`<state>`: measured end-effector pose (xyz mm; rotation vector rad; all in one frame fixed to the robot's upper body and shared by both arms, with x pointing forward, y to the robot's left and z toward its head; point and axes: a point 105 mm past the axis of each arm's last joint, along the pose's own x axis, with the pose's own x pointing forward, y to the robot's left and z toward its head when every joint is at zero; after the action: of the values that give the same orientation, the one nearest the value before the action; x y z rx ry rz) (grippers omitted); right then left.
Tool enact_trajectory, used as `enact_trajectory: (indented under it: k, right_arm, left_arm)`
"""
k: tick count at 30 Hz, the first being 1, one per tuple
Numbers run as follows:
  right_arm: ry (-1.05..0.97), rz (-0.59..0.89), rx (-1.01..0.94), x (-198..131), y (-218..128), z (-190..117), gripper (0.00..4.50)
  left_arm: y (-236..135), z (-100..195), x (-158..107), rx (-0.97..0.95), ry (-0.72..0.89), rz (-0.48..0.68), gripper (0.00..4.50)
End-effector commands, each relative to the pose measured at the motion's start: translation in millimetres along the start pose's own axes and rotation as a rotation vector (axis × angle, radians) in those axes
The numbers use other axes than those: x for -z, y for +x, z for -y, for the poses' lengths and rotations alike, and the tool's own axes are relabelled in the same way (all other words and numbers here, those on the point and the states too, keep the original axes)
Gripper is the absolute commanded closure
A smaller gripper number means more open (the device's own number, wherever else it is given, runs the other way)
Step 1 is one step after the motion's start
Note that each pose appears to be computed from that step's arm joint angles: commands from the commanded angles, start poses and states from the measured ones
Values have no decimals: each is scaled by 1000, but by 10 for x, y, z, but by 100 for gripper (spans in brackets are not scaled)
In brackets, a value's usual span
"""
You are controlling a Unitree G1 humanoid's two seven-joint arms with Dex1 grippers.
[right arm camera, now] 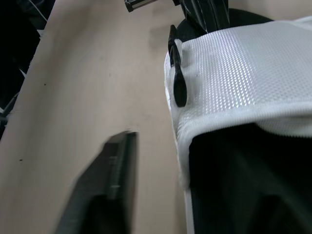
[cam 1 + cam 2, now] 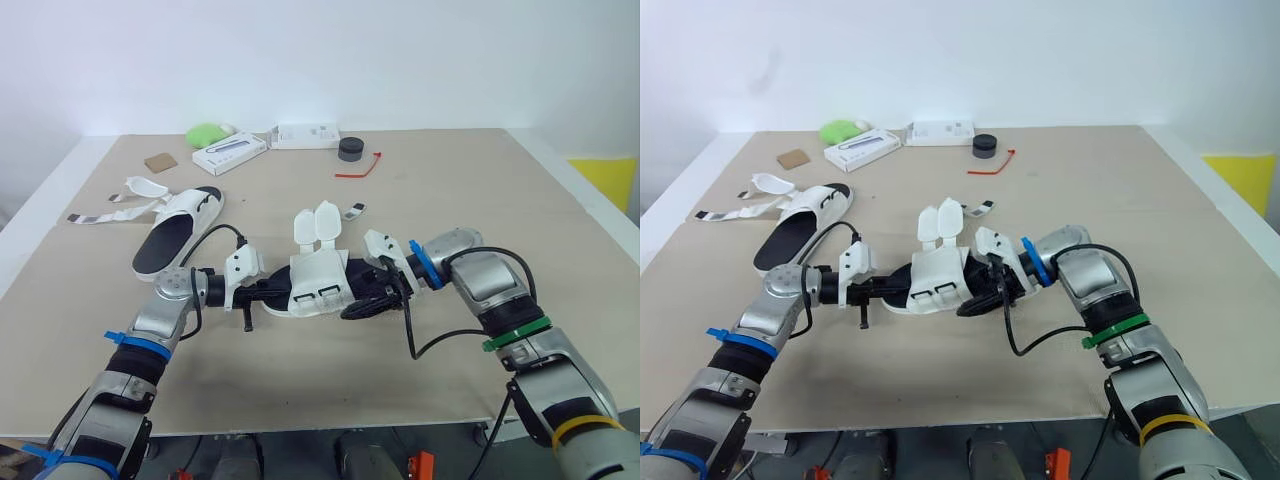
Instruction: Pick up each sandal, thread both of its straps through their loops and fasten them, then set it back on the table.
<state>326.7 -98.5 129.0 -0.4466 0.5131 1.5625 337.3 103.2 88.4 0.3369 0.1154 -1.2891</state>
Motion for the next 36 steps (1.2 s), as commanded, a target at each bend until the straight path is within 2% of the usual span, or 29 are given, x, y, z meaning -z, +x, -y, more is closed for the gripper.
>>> enact_trajectory:
  k: [1, 3, 6, 8, 11, 17, 20, 27, 32, 36]
  right_arm:
    - [-19, -10, 53, -146, -412, 26, 50]
    - [-8, 37, 88, -269, -565, 68, 50]
    - [54, 217, 125, -635, -737, 168, 50]
    - [138, 317, 212, -840, -782, 376, 50]
    - [248, 288, 335, -803, -627, 670, 50]
    - [346, 181, 307, -586, -328, 757, 50]
    - [377, 176, 301, -560, -272, 782, 50]
    - [387, 263, 211, -763, -126, 752, 50]
    - [404, 364, 204, -973, -29, 787, 50]
    - [436, 415, 220, -1009, 20, 825, 50]
  left_arm:
    - [-62, 239, 595, 57, -137, -210, 450]
    - [-74, 239, 590, 58, -132, -209, 450]
    - [-75, 232, 559, 58, -125, -201, 450]
    - [-73, 221, 534, 54, -122, -192, 450]
    - [-69, 213, 517, 52, -115, -188, 450]
    - [-78, 213, 488, 44, -105, -179, 450]
    - [-85, 225, 478, 42, -102, -177, 450]
    - [-94, 254, 453, 39, -102, -168, 450]
    - [-92, 274, 453, 35, -106, -166, 450]
    - [-94, 281, 451, 30, -110, -163, 450]
